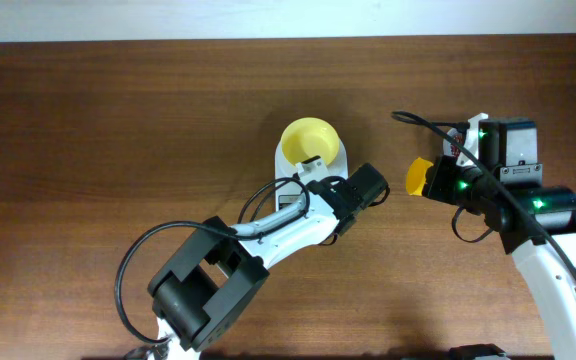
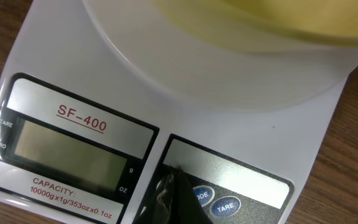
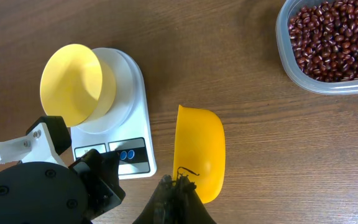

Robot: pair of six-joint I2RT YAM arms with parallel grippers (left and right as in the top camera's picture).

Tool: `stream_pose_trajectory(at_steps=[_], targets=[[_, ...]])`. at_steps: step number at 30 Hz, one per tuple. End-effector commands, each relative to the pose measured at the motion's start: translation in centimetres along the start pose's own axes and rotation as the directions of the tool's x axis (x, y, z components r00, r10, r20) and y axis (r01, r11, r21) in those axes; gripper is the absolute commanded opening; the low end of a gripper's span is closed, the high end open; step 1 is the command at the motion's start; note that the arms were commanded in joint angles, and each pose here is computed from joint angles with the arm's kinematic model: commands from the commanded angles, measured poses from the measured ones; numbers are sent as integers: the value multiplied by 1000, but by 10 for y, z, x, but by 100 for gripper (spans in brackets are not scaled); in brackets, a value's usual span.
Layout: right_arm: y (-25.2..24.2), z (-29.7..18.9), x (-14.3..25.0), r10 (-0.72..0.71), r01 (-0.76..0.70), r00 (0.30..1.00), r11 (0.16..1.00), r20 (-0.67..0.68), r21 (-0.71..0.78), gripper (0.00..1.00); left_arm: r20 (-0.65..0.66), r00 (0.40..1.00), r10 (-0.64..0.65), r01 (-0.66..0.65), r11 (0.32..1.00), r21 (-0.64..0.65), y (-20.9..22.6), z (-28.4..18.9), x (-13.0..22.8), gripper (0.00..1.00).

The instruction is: Scoop item into bowl and weigh 50g on scale

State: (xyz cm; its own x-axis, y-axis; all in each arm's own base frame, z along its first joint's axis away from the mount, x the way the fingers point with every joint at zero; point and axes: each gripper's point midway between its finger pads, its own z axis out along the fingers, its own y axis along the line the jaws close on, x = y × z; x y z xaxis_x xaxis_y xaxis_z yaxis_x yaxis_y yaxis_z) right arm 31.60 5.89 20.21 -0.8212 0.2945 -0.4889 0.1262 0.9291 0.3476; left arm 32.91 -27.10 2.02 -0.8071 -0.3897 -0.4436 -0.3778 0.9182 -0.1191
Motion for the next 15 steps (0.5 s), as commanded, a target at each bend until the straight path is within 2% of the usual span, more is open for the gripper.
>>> stream_pose_trajectory(at_steps=[1, 15], targets=[[1, -4, -6, -17, 17, 1000, 1000, 21, 10, 4, -33, 999, 16, -17, 999, -42, 9, 15, 15, 0], [1, -4, -6, -17, 17, 1000, 1000, 20, 10, 4, -12, 1000, 20, -20, 998, -58, 11, 19, 13, 0]])
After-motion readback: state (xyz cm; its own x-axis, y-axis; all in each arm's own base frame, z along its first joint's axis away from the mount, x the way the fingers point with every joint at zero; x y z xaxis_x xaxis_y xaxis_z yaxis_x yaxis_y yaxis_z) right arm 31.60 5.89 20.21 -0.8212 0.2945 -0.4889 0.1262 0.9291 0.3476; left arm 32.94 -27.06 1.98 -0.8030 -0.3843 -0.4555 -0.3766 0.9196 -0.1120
